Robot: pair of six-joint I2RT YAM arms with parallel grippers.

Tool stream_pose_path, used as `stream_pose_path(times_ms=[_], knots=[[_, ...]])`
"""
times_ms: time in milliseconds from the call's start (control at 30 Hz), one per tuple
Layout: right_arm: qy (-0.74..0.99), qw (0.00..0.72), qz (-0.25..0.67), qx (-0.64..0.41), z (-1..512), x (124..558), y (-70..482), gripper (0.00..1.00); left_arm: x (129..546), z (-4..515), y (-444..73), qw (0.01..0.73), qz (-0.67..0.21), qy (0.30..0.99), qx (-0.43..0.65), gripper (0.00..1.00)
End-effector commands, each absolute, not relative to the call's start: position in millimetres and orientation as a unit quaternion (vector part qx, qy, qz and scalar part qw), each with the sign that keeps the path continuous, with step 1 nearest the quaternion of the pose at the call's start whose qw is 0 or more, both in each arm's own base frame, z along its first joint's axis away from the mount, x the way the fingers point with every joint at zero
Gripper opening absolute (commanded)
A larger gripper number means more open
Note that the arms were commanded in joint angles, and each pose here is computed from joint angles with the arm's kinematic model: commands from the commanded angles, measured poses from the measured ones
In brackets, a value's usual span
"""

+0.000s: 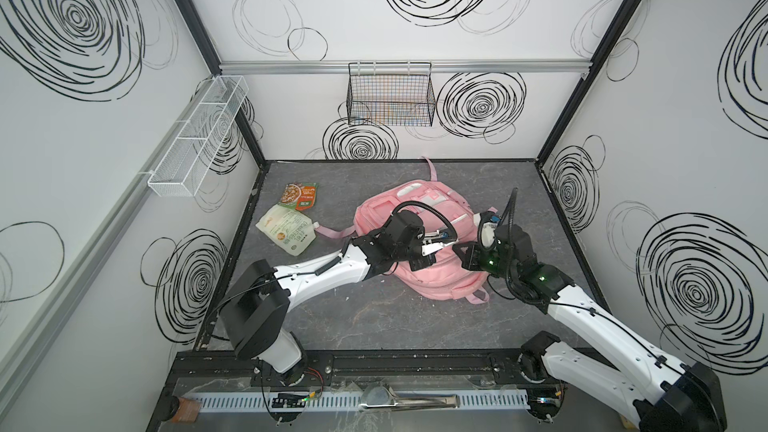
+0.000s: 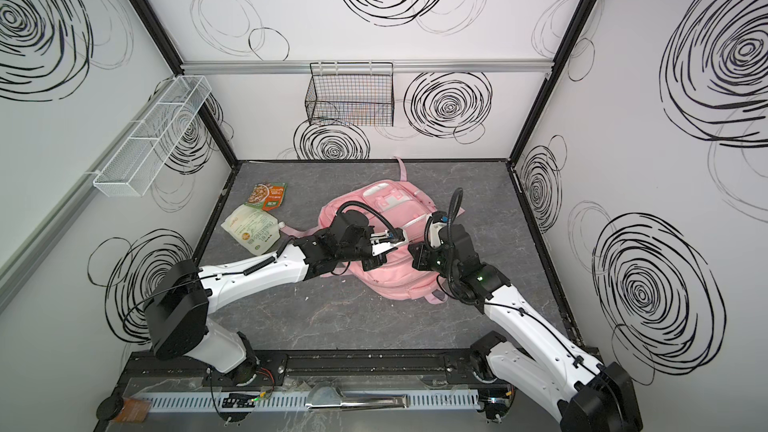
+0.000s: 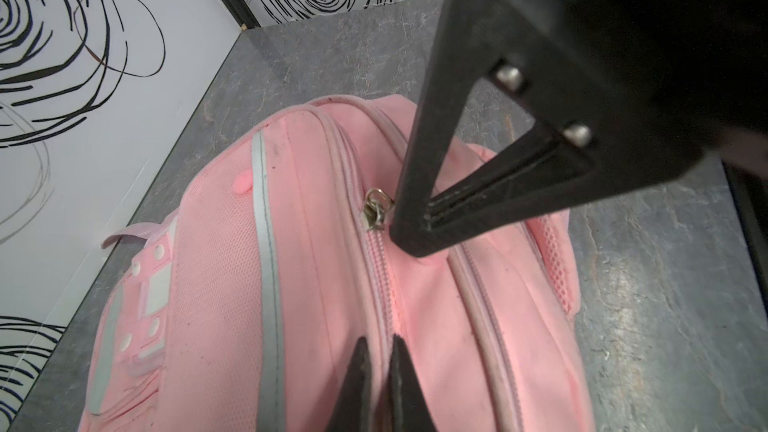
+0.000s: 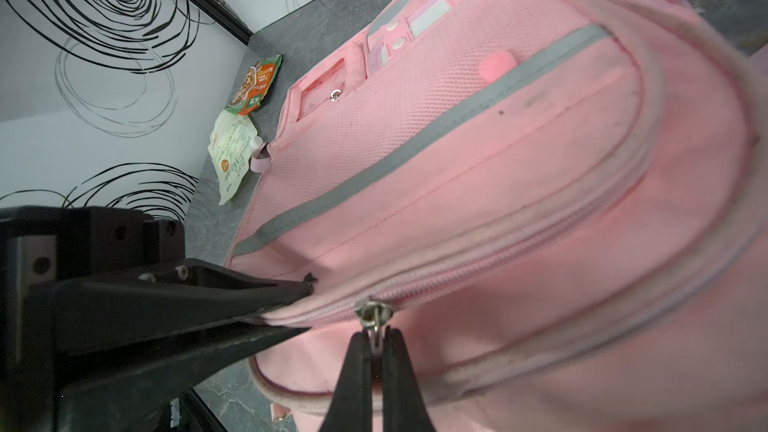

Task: Pack the student bag
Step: 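Drag the zipper pull over the bag top toward the left gripper with right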

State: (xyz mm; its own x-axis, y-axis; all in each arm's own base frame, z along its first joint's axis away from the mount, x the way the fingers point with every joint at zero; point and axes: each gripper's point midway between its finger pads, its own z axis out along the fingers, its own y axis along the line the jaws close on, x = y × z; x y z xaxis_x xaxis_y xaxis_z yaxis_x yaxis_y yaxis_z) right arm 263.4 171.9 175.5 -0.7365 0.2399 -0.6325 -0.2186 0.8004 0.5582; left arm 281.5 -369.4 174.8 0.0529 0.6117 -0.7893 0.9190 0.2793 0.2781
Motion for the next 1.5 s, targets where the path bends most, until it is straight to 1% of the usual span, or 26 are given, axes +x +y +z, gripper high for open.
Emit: stream_pose_path(times_ms=[0, 200, 267, 367, 433, 467, 533, 700, 933, 1033, 1100, 1167, 1233, 1333, 1467], knots=[[0.865, 0.418, 0.276, 0.038, 194, 285, 132, 0.00, 286, 179, -346, 0.450, -0.165, 0.674, 0.562, 0.00], [0.867, 0.423, 0.253, 0.071, 186, 302, 90, 0.00, 296, 187, -312, 0.459, -0.169, 0.684, 0.541, 0.00], [0.865, 0.426, 0.257, 0.067, 188, 304, 90, 0.00, 297, 190, -302, 0.462, -0.171, 0.685, 0.537, 0.00], [0.854, 0.420, 0.304, 0.042, 196, 301, 111, 0.00, 295, 195, -295, 0.468, -0.168, 0.678, 0.541, 0.00], [0.849, 0.417, 0.326, 0.022, 201, 297, 130, 0.00, 293, 201, -295, 0.473, -0.168, 0.672, 0.545, 0.33], [0.847, 0.417, 0.329, 0.011, 203, 294, 140, 0.00, 292, 206, -298, 0.478, -0.171, 0.669, 0.543, 0.44], [0.846, 0.413, 0.338, -0.005, 206, 288, 158, 0.00, 289, 215, -306, 0.486, -0.177, 0.663, 0.542, 0.52], [0.832, 0.393, 0.392, -0.008, 207, 274, 188, 0.00, 279, 221, -340, 0.493, -0.185, 0.651, 0.546, 0.54], [0.829, 0.386, 0.404, -0.023, 209, 263, 205, 0.00, 292, 211, -361, 0.491, -0.183, 0.667, 0.530, 0.52], [0.830, 0.384, 0.403, -0.028, 209, 259, 208, 0.00, 298, 203, -363, 0.487, -0.170, 0.670, 0.534, 0.49], [0.833, 0.385, 0.397, -0.027, 206, 259, 207, 0.00, 302, 196, -361, 0.479, -0.157, 0.675, 0.539, 0.38], [0.839, 0.386, 0.382, -0.024, 201, 260, 202, 0.00, 304, 193, -360, 0.477, -0.148, 0.678, 0.540, 0.32], [0.846, 0.393, 0.359, -0.018, 197, 263, 194, 0.00, 305, 191, -357, 0.476, -0.144, 0.681, 0.538, 0.21], [0.857, 0.402, 0.322, -0.002, 188, 272, 175, 0.00, 303, 190, -350, 0.475, -0.139, 0.679, 0.543, 0.00], [0.869, 0.394, 0.299, 0.025, 173, 284, 145, 0.00, 299, 193, -334, 0.480, -0.140, 0.677, 0.539, 0.00]])
